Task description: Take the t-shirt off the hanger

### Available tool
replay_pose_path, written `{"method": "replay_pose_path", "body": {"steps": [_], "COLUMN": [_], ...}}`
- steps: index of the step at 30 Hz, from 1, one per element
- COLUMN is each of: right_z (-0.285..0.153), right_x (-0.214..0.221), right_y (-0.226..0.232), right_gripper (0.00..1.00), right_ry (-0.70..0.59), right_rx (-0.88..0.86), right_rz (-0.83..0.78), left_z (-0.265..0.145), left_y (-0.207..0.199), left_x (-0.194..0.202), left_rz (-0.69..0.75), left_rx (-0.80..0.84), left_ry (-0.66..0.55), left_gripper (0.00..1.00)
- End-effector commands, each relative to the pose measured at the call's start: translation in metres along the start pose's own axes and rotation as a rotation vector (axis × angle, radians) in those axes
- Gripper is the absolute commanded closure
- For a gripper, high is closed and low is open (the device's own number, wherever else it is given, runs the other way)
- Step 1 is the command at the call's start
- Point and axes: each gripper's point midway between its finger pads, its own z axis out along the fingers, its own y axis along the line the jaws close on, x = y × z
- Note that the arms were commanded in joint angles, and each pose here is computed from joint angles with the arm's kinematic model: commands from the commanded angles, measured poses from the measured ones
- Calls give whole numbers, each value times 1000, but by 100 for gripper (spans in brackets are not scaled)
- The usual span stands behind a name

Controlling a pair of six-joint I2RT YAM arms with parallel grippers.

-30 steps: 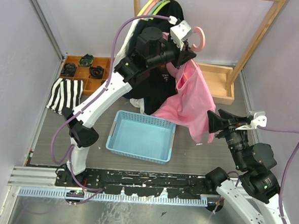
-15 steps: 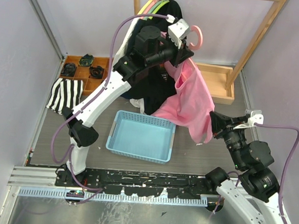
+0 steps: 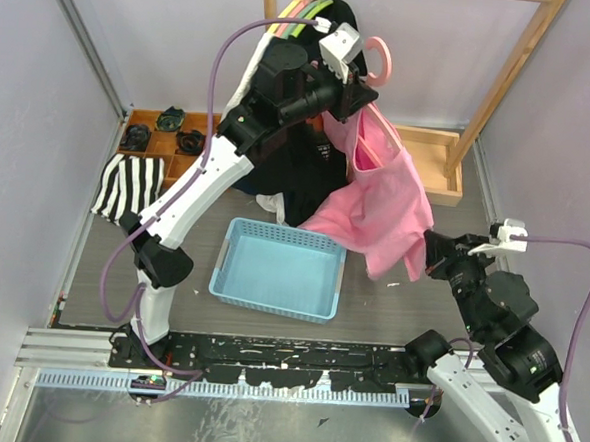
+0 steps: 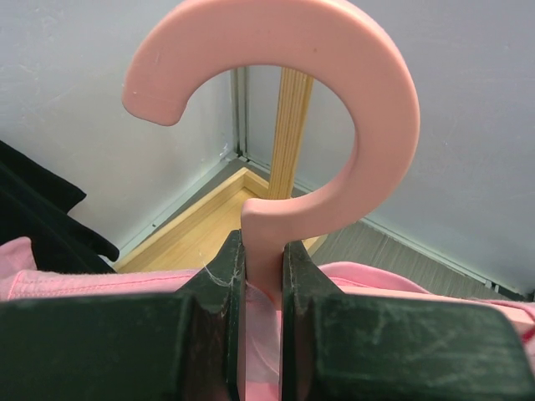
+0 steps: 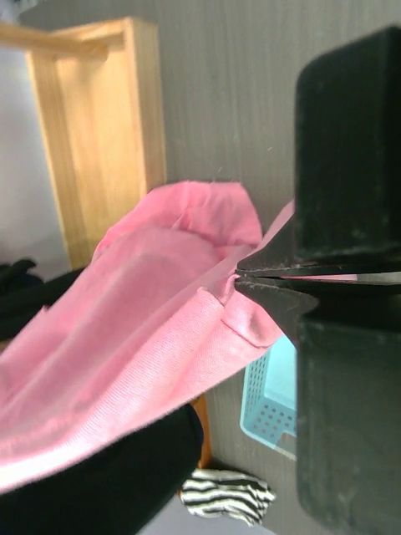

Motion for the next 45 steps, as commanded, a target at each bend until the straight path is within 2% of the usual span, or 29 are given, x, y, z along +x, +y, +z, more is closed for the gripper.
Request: {"method": "replay_pose_path", "body": {"steps": [1,5,7,8,10,12,18,28,30,32,35,38,40,45], "right_z": [2,7,5,0,-8,-17,-30,-12,-9,-6,-3,-5,-6,-4], "right_x": [7,11,6,1,-9,-21,-38,-39,-39,-39,-33,-27,-21,-5], "right_y": [-25,-25,-21,-19,-14,-8,9,36,38,39,39,36,30,-10], "right_gripper": [99,96,86,75,63,54,47,42,45,53,78,94,99,99], "right_ry": [99,136,106,75,24,-33,-104,-91,-91,-91,-75,-63,-53,-16], "right_rx": [210,227,183,154,96,37,-86,-191,-199,-198,-194,-191,-169,68], "right_rz": [37,7,1,5,4,8,-29,-90,-94,-96,-99,-90,-71,86], "left_z": [-22,-24,-23,-23,-23,-23,-24,-28,-29,-28,-27,-27,-27,-29], "left_y": [8,5,3,2,1,1,-1,-13,-15,-15,-17,-16,-13,-7], "left_x": [-75,-79,-76,-74,-71,-69,-61,-54,-52,-50,-50,-51,-52,-63], "left_rz": [17,8,1,-2,-5,-4,-7,-16,-19,-23,-24,-23,-24,-36], "left_rx": [-35,-22,-11,-7,-1,0,13,73,81,83,87,84,70,29], "left_ry": [-205,-214,-206,-202,-197,-191,-171,-142,-139,-134,-133,-137,-142,-178], "left_gripper": [100,100,100,100,100,100,100,100,100,100,100,100,100,100]}}
